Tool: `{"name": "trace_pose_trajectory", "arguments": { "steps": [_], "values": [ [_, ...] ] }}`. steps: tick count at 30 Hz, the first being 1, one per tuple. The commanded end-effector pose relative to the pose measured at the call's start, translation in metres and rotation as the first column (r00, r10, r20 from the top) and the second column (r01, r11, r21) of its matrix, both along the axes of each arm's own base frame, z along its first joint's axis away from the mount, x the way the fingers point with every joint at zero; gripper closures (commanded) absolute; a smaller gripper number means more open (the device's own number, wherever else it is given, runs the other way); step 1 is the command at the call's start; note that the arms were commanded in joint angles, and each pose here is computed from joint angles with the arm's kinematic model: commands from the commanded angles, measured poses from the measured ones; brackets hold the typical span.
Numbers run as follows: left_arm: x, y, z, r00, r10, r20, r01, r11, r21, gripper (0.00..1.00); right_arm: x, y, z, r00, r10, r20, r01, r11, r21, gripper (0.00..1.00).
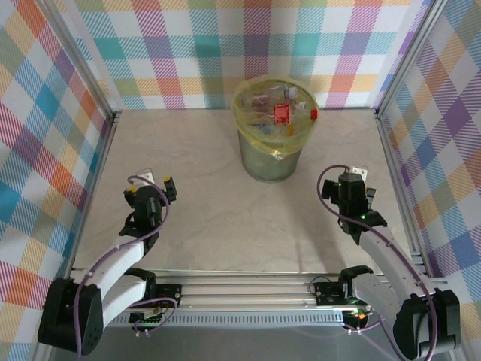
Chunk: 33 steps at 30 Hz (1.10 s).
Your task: Put the plastic bottles in the bin
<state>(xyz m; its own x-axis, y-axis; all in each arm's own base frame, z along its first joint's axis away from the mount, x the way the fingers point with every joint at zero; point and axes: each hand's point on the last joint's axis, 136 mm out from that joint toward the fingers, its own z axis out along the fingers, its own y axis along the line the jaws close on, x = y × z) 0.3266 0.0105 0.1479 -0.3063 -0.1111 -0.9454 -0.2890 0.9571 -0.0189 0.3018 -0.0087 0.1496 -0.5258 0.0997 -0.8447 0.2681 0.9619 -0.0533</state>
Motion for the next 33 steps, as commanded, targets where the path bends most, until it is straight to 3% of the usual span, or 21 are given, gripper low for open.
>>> {"name": "trace_pose_trajectory", "arguments": {
  "steps": [1, 19, 25, 33],
  "values": [
    [0.015, -0.006, 0.007, 0.995, -0.077, 0.067, 0.077, 0.997, 0.002, 0.0, 0.014, -0.003, 0.026, 0.99, 0.014, 0.141, -0.009, 0.999, -0.038, 0.0],
    [0.065, -0.027, -0.055, 0.971, -0.234, -0.044, 0.234, 0.972, -0.009, 0.0, 0.021, -0.008, 0.021, 0.981, 0.017, 0.194, -0.003, 0.997, -0.074, 0.0],
    [0.073, -0.027, -0.07, 0.953, -0.294, -0.075, 0.288, 0.954, -0.09, 0.0, 0.027, 0.002, 0.019, 0.965, 0.115, 0.237, -0.096, 0.991, -0.091, 0.0],
    [0.073, -0.027, -0.07, 0.953, -0.294, -0.078, 0.287, 0.954, -0.09, 0.0, 0.045, 0.016, 0.006, 0.936, 0.233, 0.264, -0.217, 0.972, -0.089, 0.0]
  ]
}}
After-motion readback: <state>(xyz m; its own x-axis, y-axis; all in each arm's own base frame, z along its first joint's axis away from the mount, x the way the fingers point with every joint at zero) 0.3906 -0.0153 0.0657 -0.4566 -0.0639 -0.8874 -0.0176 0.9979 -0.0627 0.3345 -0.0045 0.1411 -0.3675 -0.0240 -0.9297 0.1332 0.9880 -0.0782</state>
